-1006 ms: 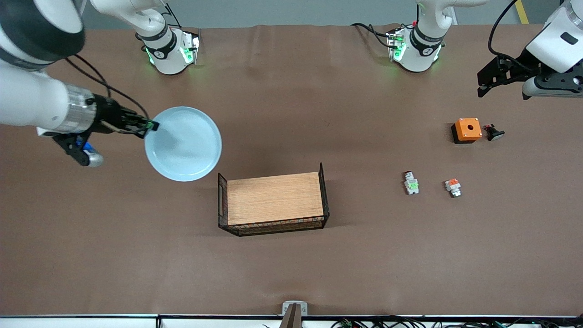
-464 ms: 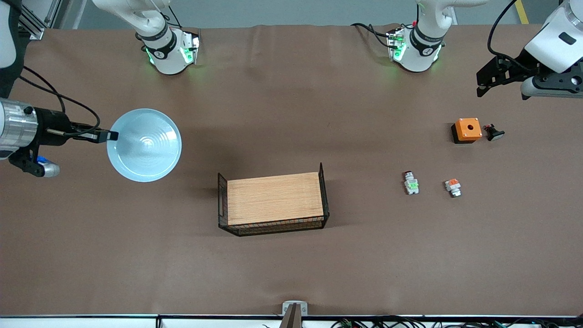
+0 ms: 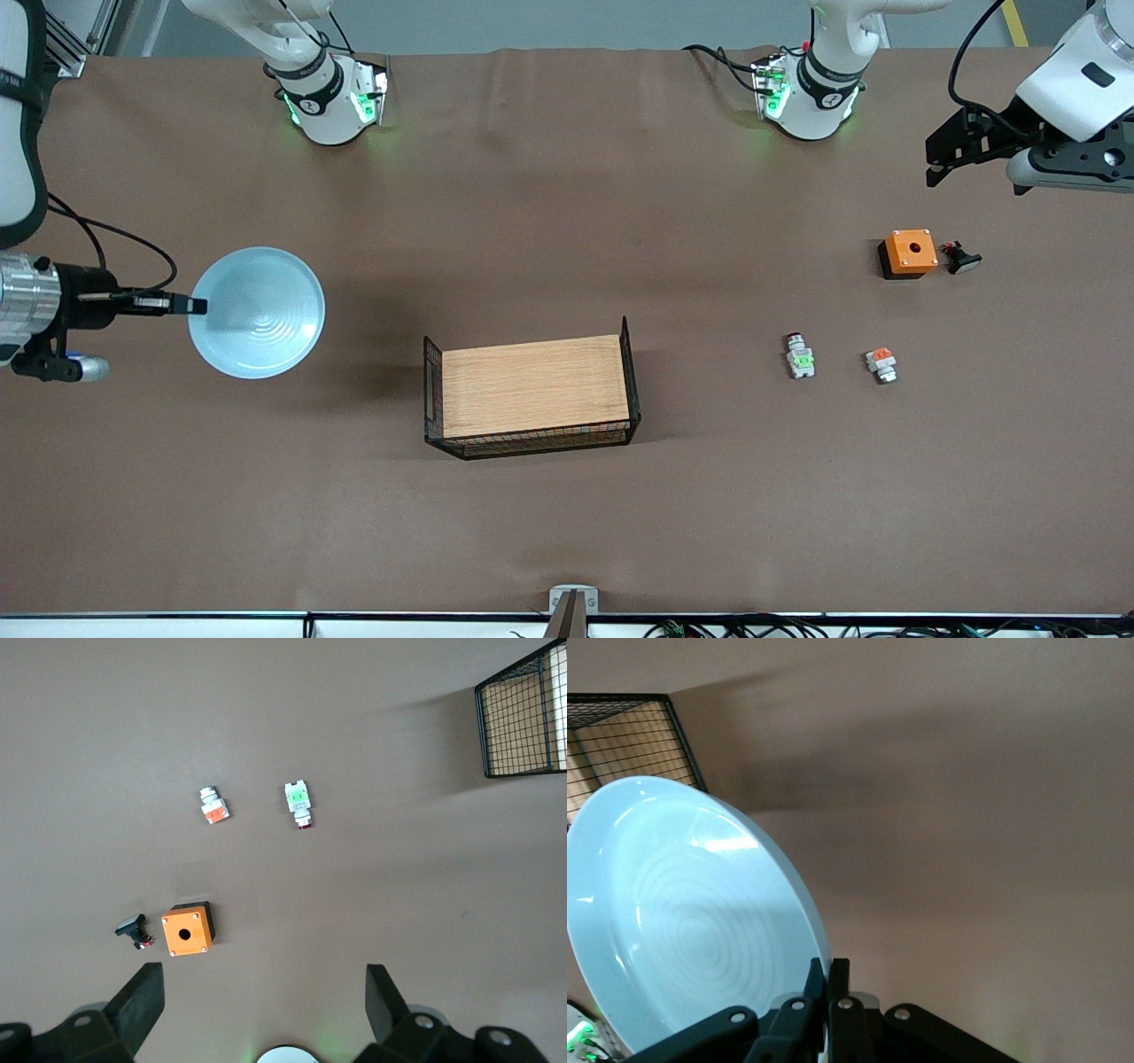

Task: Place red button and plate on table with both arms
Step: 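Lift the blue plate off the box with the right gripper and carry it away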

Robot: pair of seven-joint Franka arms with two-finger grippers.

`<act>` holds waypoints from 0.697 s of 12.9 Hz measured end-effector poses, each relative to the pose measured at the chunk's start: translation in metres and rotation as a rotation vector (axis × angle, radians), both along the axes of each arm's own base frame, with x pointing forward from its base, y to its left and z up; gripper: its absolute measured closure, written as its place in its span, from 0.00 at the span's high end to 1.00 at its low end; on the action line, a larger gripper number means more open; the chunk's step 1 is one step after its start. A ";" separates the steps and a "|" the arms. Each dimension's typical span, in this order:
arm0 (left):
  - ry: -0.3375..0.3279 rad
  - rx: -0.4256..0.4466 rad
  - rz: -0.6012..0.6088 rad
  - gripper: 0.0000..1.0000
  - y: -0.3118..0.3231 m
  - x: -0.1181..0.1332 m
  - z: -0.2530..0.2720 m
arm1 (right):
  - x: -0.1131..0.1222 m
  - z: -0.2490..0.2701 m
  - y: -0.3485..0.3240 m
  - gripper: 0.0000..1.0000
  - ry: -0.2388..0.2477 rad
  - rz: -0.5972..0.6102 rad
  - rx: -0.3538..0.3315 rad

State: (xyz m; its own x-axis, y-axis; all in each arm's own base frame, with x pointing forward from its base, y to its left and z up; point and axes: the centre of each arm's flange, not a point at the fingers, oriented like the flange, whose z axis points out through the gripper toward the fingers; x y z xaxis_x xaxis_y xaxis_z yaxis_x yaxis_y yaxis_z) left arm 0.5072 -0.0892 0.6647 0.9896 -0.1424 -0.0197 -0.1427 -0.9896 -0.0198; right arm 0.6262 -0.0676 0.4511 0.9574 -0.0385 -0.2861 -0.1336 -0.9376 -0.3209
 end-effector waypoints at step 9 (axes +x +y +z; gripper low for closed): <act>0.000 0.000 -0.001 1.00 -0.001 0.000 0.000 | 0.013 -0.132 -0.120 0.03 -0.163 0.279 0.083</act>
